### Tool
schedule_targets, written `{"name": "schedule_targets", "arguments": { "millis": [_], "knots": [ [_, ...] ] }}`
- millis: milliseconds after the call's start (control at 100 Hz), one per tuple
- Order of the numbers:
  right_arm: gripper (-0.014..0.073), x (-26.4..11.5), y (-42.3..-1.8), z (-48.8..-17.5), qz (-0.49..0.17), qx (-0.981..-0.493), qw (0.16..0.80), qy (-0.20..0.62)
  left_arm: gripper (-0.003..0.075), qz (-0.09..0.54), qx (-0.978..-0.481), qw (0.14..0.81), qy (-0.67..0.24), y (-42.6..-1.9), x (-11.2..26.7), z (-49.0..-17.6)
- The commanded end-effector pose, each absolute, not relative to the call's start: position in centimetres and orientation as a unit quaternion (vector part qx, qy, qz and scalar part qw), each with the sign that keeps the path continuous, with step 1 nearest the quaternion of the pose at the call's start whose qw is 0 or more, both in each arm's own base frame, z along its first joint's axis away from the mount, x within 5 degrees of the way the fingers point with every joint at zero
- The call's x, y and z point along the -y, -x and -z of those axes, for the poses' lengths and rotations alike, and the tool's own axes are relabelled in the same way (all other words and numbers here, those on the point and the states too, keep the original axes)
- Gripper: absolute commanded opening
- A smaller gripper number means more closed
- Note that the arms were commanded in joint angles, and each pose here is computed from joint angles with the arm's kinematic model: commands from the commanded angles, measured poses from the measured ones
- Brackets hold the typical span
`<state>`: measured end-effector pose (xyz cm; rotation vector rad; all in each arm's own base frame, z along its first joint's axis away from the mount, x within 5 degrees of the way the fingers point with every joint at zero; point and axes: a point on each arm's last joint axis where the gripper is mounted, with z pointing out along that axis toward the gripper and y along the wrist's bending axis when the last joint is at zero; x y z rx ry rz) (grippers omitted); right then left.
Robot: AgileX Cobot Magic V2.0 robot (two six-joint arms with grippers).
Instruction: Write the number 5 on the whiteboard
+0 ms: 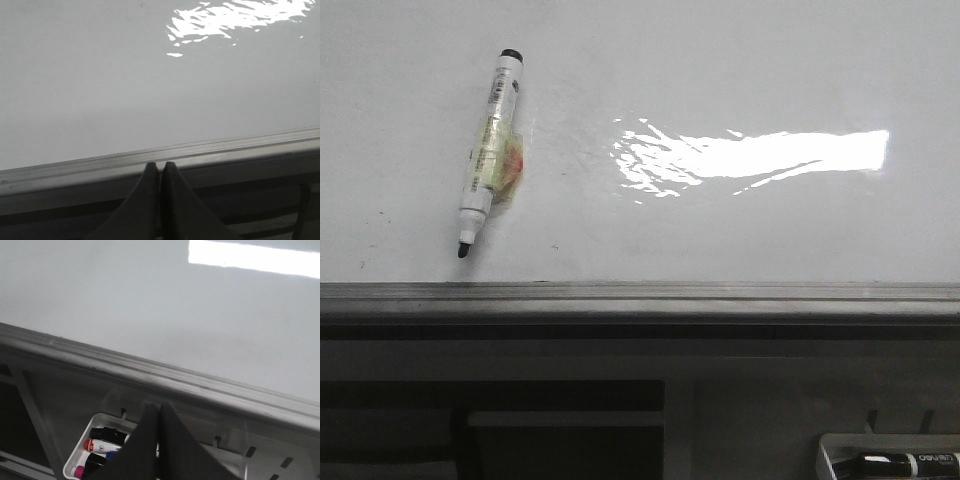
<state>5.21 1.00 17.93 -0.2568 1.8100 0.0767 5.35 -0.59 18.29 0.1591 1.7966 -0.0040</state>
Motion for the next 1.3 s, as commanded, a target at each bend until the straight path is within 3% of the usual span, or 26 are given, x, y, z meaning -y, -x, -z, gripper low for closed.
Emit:
{"name": "schedule_targets", "arguments": {
  "millis": [0, 1000, 1080, 1170, 1230, 1290],
  "knots": [
    [-0.0062, -1.0, -5.2, -17.3, -0.031, -0.781, 0.614, 0.11, -0.002, 0.004, -0.754, 0.654, -0.058, -5.3, 0.5, -18.5],
    [-0.0062, -0.9, -5.3, -17.6, -0.023, -0.768, 0.63, 0.115, -0.002, 0.008, -0.748, 0.662, -0.053, -5.4, 0.5, -18.7],
    [-0.0062, -0.9, -5.5, -18.8, -0.001, -0.723, 0.678, 0.132, -0.002, 0.081, -0.732, 0.677, 0.006, -5.4, 0.8, -19.2],
    [-0.0062, -1.1, -5.4, -20.5, -0.014, -0.655, 0.746, 0.122, -0.002, 0.209, -0.702, 0.671, 0.114, -5.4, 1.1, -19.7],
    [-0.0062, -1.1, -5.2, -21.6, -0.053, -0.614, 0.783, 0.083, -0.002, 0.283, -0.68, 0.653, 0.176, -5.4, 1.2, -20.0],
    [-0.0062, -0.6, -5.0, -22.7, -0.118, -0.57, 0.813, 0.006, -0.002, 0.314, -0.66, 0.649, 0.212, -5.4, 1.1, -20.2]
  ]
}}
